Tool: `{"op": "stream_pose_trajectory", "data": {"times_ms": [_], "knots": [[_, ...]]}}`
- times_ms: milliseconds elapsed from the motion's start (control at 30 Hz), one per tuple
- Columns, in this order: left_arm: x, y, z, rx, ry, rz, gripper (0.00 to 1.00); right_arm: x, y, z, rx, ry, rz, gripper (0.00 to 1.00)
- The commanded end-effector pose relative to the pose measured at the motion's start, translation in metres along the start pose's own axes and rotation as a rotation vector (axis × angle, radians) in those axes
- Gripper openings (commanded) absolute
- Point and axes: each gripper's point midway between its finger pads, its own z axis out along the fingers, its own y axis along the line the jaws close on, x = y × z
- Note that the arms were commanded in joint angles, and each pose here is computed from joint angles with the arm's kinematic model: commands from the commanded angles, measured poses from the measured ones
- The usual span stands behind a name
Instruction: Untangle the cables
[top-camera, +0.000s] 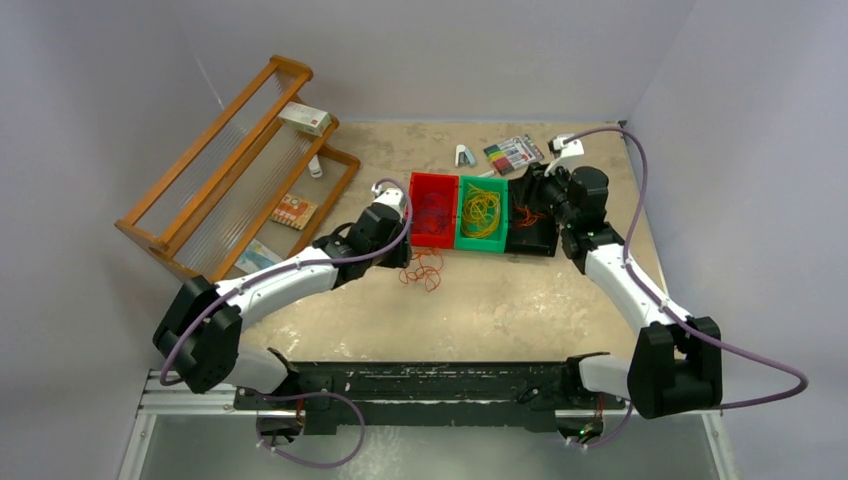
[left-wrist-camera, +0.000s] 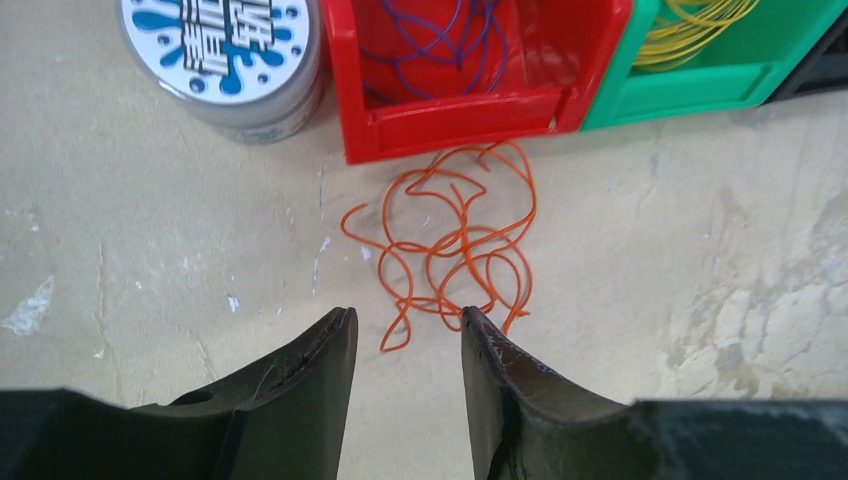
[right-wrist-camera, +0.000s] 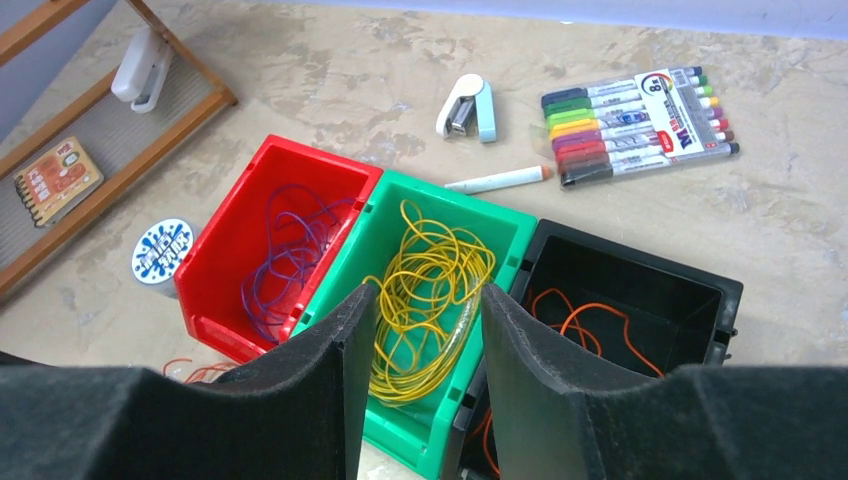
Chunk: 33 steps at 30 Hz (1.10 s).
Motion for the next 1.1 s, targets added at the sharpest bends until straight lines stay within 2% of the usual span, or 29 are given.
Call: {"op": "stream_pose_trajectory", "data": {"times_ms": [0,233,567,933,1067], "knots": [[-0.001,-0.005,0.004,0.029,-0.037,-0.036,0.42,-0.009,0.01,0.002,-0.046,-0.038,-0.03,0.45],[0.018,-0.008,0.021,0.07,-0.007,-0.022,0.42,-0.005,0.01,0.006,-0.048,-0.028,-0.031,0.45],[0.039,0.015,0.054,-0.039,0.019,0.022,0.38,-0.004,0.011,0.005,-0.052,-0.025,-0.035,0.45],[0.023,0.025,0.046,-0.103,-0.039,0.025,0.02,-0.013,0.02,0.0,-0.086,-0.077,-0.053,0.46],[0.003,0.024,0.029,-0.108,-0.096,0.009,0.0,-0.023,0.028,-0.003,-0.099,-0.13,-0.045,0.46]]}}
